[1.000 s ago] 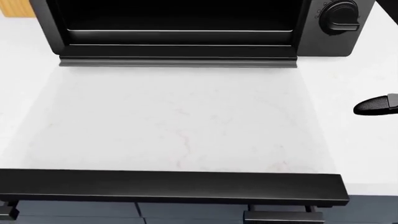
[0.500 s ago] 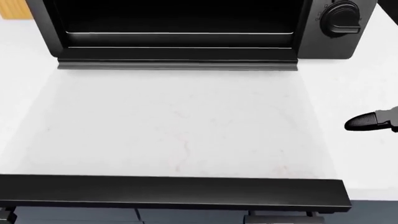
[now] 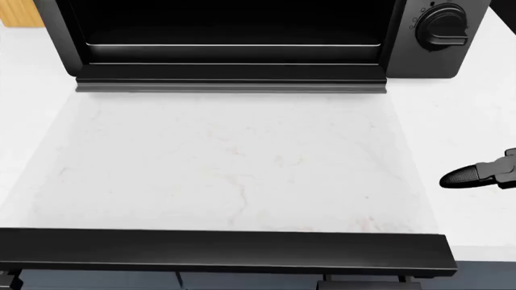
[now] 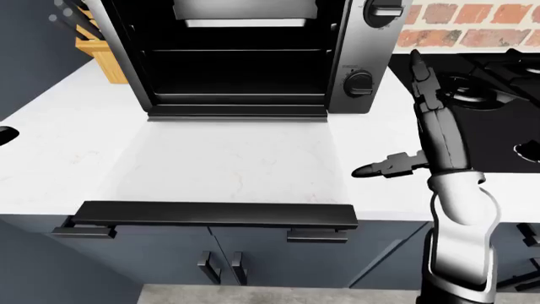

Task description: Close the toaster oven door.

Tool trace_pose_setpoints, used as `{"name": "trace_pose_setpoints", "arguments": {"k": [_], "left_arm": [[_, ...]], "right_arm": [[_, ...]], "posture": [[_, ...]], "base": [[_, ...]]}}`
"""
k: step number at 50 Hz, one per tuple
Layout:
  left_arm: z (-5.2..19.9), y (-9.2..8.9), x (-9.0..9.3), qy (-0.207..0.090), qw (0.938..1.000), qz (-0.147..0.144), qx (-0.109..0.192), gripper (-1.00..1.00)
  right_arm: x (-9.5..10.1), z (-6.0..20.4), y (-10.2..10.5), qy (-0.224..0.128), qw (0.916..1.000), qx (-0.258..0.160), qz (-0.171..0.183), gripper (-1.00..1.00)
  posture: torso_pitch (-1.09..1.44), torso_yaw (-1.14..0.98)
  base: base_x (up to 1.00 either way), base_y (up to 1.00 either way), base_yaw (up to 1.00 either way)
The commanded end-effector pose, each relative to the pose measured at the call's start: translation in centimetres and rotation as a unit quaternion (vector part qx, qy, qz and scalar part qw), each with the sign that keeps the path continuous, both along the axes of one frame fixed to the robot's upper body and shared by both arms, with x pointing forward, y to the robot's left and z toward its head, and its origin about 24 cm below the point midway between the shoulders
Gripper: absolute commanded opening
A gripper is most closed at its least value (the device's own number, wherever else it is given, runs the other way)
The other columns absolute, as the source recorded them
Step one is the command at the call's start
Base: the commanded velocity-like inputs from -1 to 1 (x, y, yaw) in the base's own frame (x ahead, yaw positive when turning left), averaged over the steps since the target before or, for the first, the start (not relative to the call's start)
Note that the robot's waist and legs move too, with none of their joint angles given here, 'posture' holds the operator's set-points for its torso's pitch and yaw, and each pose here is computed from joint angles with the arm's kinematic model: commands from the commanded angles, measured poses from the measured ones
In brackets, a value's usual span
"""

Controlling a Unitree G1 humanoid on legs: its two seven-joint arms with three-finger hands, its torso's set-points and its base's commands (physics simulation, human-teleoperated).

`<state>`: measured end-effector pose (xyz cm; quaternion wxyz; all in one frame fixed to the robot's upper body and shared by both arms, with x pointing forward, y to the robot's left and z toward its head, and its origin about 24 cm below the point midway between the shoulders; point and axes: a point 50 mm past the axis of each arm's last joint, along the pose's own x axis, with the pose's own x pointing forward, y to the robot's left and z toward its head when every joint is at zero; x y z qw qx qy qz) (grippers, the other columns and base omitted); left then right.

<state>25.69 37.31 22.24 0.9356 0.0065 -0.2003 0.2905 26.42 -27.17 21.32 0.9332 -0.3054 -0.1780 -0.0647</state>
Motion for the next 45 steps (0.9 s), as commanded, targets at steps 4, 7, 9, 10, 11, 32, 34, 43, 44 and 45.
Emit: {"name": "trace_pose_setpoints", "arguments": {"k": [4,7,9,10,11,32,34,43,44,45], "left_arm": [[2.2,-0.1,-0.6,-0.041,0.9988,0.002,0.028,1.0],[2.2,-0.1,-0.6,-0.041,0.9988,0.002,0.028,1.0],[2.3,-0.1,-0.6,-0.042,0.9988,0.002,0.028,1.0],[2.3,-0.1,-0.6,-0.042,0.9988,0.002,0.028,1.0],[2.3,-0.1,-0.6,-0.041,0.9988,0.002,0.028,1.0],[2.3,-0.1,-0.6,-0.04,0.9988,0.0,0.028,1.0],[2.3,-0.1,-0.6,-0.04,0.9988,0.001,0.028,1.0],[2.3,-0.2,-0.7,-0.041,0.9988,0.001,0.028,1.0],[2.3,-0.2,-0.7,-0.041,0.9988,0.001,0.028,1.0],[2.3,-0.2,-0.7,-0.041,0.9988,0.001,0.028,1.0]], "right_arm": [[-0.5,1.4,0.2,-0.037,0.999,-0.023,0.003,1.0],[-0.5,1.2,0.3,-0.034,0.9991,-0.026,0.004,1.0],[-0.5,1.0,0.3,-0.032,0.9991,-0.028,0.005,1.0],[-0.5,1.0,0.3,-0.031,0.9991,-0.029,0.006,1.0],[-0.5,0.9,0.4,-0.029,0.9991,-0.031,0.006,1.0],[-0.6,-0.7,0.8,-0.002,0.9987,-0.046,0.02,1.0],[-0.6,-0.8,0.8,-0.001,0.9987,-0.047,0.021,1.0],[-0.6,-1.0,0.8,0.0,0.9985,-0.05,0.02,1.0],[-0.6,-1.0,0.8,0.0,0.9986,-0.05,0.021,1.0],[-0.6,-1.0,0.8,0.0,0.9986,-0.05,0.021,1.0]], "posture": [[0.0,0.0],[0.0,0.0],[0.0,0.0],[0.0,0.0],[0.0,0.0],[0.0,0.0],[0.0,0.0],[0.0,0.0],[0.0,0.0],[0.0,0.0]], "base": [[0.0,0.0,0.0],[0.0,0.0,0.0],[0.0,0.0,0.0],[0.0,0.0,0.0],[0.0,0.0,0.0],[0.0,0.0,0.0],[0.0,0.0,0.0],[0.0,0.0,0.0],[0.0,0.0,0.0],[0.0,0.0,0.0]]}}
